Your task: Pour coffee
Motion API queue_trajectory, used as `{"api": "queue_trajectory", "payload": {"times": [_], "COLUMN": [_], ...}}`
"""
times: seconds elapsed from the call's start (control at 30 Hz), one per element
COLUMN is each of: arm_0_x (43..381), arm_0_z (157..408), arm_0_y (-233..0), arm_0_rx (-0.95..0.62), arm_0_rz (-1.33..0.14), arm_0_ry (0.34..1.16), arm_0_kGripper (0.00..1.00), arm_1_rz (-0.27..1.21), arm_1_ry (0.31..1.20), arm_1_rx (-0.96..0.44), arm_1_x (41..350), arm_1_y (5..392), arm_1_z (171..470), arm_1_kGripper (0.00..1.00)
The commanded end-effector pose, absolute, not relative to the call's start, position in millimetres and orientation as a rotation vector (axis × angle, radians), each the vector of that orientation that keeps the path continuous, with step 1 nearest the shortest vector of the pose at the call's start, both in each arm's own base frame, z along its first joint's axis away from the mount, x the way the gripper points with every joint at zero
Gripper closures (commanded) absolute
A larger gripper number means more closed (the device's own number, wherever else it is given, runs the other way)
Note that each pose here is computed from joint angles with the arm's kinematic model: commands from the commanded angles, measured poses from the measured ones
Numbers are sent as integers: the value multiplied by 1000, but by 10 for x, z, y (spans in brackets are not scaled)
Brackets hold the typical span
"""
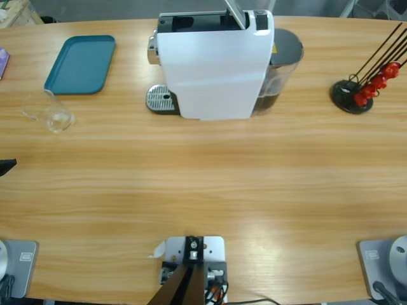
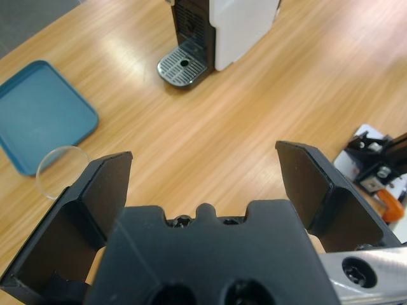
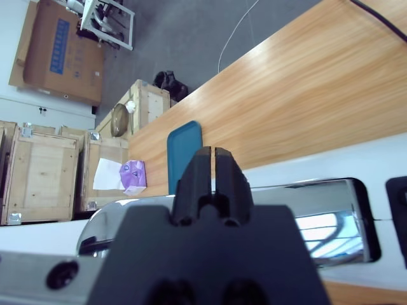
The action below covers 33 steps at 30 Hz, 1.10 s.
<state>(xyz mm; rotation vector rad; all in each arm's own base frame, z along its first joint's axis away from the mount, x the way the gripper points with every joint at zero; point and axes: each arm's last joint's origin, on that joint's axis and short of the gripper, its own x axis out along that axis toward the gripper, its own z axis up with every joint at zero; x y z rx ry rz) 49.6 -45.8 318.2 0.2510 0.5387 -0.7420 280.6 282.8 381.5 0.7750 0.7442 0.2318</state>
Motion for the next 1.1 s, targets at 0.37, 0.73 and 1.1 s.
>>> {"api": "queue_trajectory", "payload": {"times": [0.37,0.73,1.1], "arm_0_x": [448,439,442], "arm_0_z": [3076,3075,3074], "arm_0_y": [-428,-418,-420], "arm_0_rx": [246,245,246], "arm_0_rz": [-756,-753,-753], "arm_0_ry": [557,552,553], "arm_0_kGripper": [23,23,23], "arm_1_rz": [328,312,345], "arm_1_ry": [921,932,962], "arm_1_rx": [614,584,542], "arm_1_x": [2544,2398,2237], "arm_1_y": [3560,3592,3817], "arm_1_z": [3361,3367,3301], "arm_1_kGripper": [1000,1000,1000]}}
